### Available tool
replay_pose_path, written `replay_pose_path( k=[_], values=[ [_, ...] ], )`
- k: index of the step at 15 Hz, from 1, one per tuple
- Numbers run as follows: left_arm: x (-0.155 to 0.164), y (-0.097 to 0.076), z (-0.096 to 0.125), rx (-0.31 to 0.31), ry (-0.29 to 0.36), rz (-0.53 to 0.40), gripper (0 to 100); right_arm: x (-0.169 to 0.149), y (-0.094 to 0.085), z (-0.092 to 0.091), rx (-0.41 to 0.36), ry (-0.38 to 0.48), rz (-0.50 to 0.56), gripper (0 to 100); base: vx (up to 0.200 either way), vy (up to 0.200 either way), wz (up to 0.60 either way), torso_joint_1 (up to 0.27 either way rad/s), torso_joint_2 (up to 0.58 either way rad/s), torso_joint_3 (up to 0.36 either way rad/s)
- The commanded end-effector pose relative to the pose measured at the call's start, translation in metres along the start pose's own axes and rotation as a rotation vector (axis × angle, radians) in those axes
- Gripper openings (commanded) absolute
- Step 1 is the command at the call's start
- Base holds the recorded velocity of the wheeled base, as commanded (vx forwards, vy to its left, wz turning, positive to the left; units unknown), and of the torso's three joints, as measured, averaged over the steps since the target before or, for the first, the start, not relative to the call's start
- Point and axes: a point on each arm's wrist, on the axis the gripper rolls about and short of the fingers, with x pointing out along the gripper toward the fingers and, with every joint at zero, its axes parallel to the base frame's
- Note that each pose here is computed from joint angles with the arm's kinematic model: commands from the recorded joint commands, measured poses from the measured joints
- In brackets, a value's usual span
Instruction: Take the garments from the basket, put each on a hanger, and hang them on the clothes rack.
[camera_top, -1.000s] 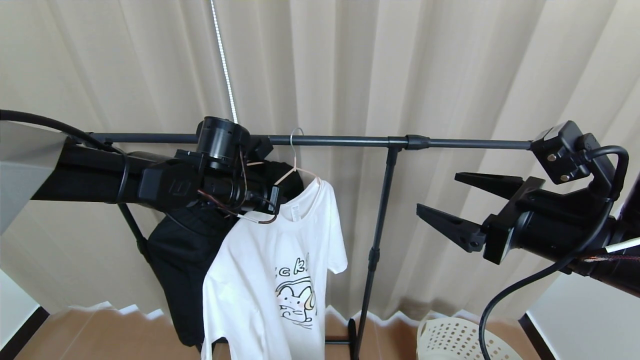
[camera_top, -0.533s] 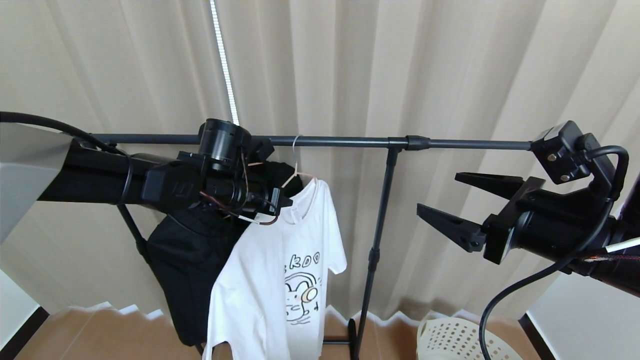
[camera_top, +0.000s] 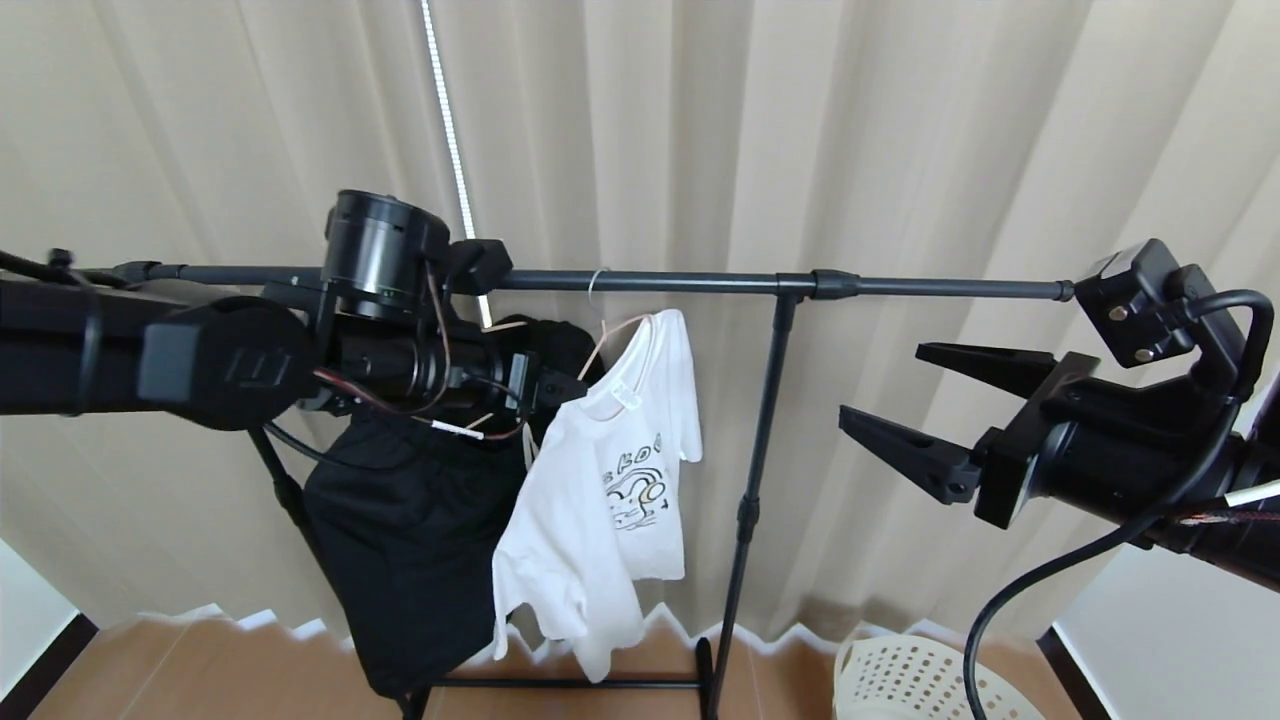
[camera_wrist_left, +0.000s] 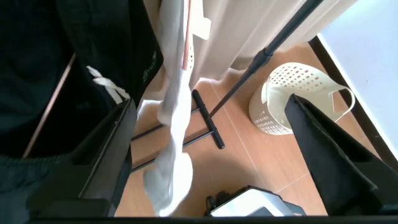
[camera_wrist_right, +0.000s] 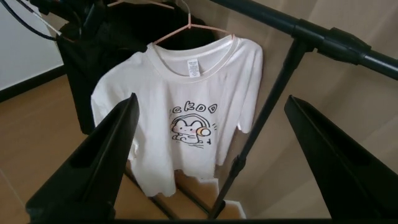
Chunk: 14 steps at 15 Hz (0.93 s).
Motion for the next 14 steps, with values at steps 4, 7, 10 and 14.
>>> replay_pose_path(
  k=[4,7,10,14],
  values=[
    [-0.119,0.002,-0.036,-0.024,-0.100,0.082,100,-0.033,-0.009,0.005,-0.003,-0.053,-0.069,100,0.000,0.000,0.00,0.000,0.00,0.000],
    [-0.152,0.004,-0.061,-0.039,-0.124,0.121,100,-0.051,-0.011,0.003,-0.001,-0.059,-0.103,100,0.000,0.000,0.00,0.000,0.00,0.000],
    [-0.172,0.007,-0.101,-0.074,-0.090,0.167,100,-0.072,-0.004,-0.012,0.007,-0.019,-0.101,100,0.000,0.000,0.00,0.000,0.00,0.000],
    [-0.189,0.001,-0.146,-0.104,-0.102,0.182,100,-0.089,0.003,-0.035,0.019,0.036,-0.106,100,0.000,0.000,0.00,0.000,0.00,0.000]
  ],
)
